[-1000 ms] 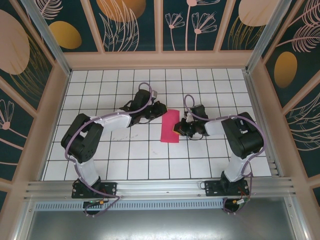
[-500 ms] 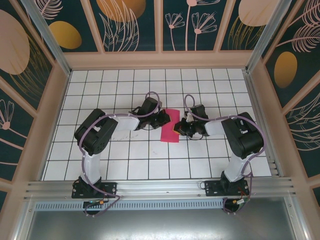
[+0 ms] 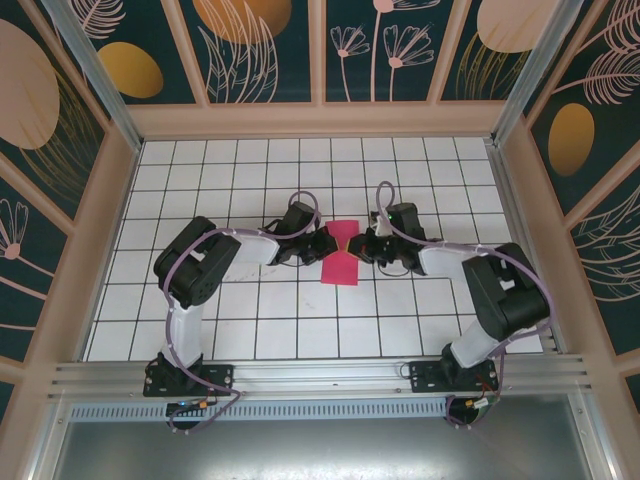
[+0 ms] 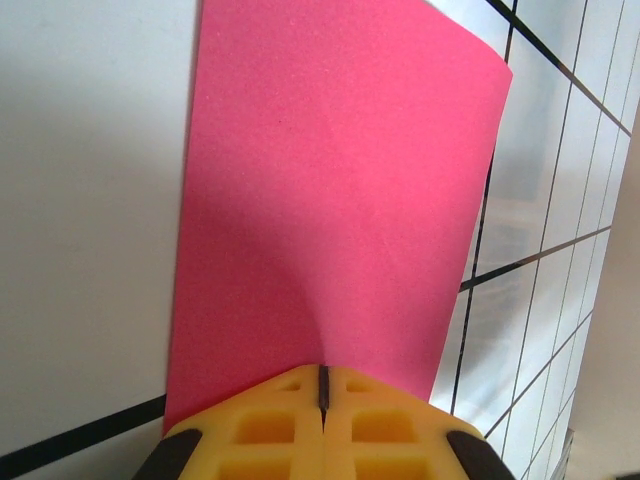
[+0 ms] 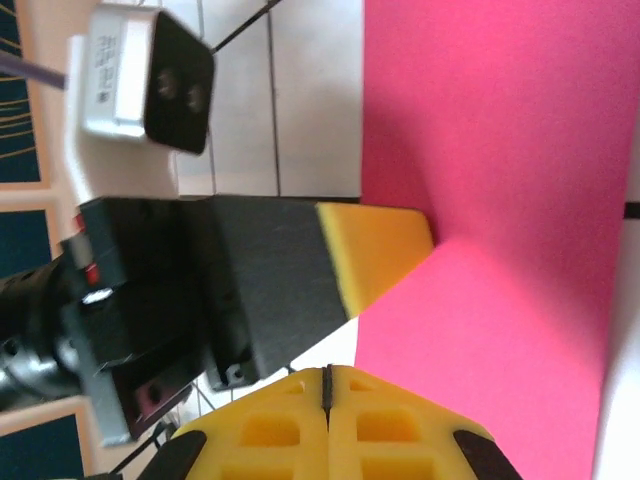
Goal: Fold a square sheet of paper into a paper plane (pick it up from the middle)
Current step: Fold the square sheet of paper in half at the center of the table.
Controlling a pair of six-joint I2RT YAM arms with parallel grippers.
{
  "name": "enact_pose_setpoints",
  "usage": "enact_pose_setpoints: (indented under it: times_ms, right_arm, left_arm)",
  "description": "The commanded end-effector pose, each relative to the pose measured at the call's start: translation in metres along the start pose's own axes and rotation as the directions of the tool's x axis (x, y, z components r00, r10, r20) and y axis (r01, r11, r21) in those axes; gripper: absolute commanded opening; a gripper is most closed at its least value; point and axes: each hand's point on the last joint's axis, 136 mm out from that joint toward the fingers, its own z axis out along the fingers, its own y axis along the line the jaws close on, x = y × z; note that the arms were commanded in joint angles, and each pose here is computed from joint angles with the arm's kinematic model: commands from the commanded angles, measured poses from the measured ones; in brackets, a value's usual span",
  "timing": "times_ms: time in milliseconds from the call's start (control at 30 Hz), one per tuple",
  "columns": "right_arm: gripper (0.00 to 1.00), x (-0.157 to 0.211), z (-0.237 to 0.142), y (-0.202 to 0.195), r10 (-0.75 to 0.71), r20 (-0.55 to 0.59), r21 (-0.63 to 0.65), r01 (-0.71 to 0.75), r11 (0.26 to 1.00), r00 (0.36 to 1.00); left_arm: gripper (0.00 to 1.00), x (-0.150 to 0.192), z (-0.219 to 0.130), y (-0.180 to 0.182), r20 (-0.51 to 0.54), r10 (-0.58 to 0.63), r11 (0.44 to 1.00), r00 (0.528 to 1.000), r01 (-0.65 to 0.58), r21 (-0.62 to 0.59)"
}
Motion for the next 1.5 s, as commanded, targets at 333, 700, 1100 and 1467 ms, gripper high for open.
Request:
enact_pose_setpoints:
  times_ms: [333,700,1100,1467]
  right_arm:
    - [0.05,0.050,0.001,-0.031,0.018,-0.126,0.015,-0.016,1.000,0.992]
    - [0.05,0.064,0.009,-0.062,0.065,-0.165,0.118,-0.045,0.992,0.984]
    - [0.05,0.069,0.009,-0.048,0.020,-0.188,0.085,-0.004,0.996,0.982]
    - [0.05,0.030,0.002,-0.018,-0.042,-0.107,0.054,0.048,0.997,0.993]
  left_arm:
    - [0.03,0.007,0.005,0.023,-0.016,-0.007,0.998,1.000,0.006,-0.062]
    - [0.03,0.007,0.006,0.023,-0.018,-0.001,0.998,1.000,0.000,-0.065]
    - [0.03,0.006,0.005,0.021,-0.015,0.010,0.998,1.000,-0.011,-0.068]
    - [0.03,0.004,0.005,0.021,-0.013,0.015,0.997,1.000,-0.016,-0.070]
